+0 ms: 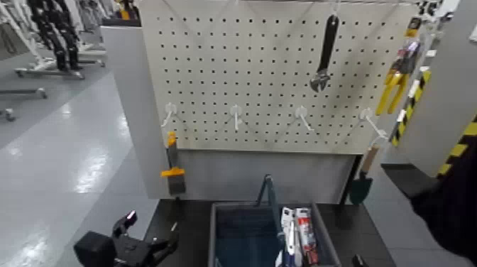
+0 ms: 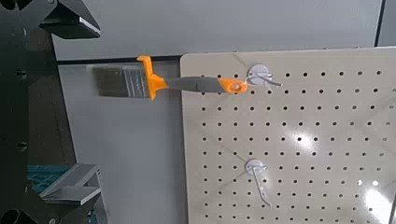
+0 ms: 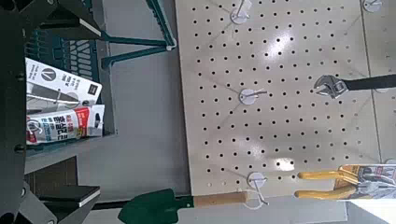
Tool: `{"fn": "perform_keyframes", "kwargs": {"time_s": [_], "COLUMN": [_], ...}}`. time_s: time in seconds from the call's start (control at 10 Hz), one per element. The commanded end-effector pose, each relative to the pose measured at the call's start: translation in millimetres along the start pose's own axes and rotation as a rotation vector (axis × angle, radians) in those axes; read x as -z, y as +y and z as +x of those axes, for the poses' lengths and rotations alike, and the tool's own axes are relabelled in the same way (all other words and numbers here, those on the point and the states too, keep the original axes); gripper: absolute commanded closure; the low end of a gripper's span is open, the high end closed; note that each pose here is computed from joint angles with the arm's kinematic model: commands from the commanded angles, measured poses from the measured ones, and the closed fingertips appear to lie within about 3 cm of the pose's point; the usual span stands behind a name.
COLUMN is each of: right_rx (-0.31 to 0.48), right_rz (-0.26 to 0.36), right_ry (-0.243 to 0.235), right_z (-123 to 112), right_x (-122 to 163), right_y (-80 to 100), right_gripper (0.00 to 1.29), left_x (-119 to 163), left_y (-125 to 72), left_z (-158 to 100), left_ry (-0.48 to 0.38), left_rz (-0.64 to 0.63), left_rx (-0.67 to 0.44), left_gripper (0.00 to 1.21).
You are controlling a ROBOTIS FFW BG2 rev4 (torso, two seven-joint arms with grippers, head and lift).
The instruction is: Put the yellow paint brush into the crate.
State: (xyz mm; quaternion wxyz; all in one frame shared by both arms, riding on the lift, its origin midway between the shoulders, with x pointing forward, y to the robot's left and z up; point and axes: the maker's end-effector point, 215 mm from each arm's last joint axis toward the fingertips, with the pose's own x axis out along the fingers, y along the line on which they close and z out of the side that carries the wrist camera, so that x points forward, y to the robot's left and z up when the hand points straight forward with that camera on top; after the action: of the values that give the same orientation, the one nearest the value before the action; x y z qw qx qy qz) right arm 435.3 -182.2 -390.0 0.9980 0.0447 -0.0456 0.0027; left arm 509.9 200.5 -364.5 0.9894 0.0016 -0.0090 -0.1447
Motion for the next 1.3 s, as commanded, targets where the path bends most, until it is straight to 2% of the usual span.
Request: {"fn": "perform_keyframes", "kwargs": {"time_s": [0.1,0.3,0.8,1.1,1.3], "right_rx": [-0.002,-0.005,-0.007,-0.008,-0.009], "right_rz": [-0.001,-0.002,-0.003,-0.002,0.0], "right_ry": [0.002,-0.001,-0.002,-0.002,-0.001], "right_z": [0,1,2,2,2], "right_x": [1,0,-1,-1,-1], "right_y": [0.6,0.8,1.4,2.2,3.3], "right_gripper": [0.13,0.13,0.13,0.13,0.13], "left_x": [-14,-30,-48,-55,-59], "left_y": [36.8,60.0,86.8,90.1,81.2], "left_z": [13,27,56,77,94], "left_ry": [0.034,0.056,0.106,0.123,0.131], "left_rz": [-0.015,-0.02,-0.027,-0.013,-0.009], "left_rx": [0.029,0.087,0.231,0.3,0.355], "left_gripper": [0.12,0.12,0.12,0.13,0.13]}}
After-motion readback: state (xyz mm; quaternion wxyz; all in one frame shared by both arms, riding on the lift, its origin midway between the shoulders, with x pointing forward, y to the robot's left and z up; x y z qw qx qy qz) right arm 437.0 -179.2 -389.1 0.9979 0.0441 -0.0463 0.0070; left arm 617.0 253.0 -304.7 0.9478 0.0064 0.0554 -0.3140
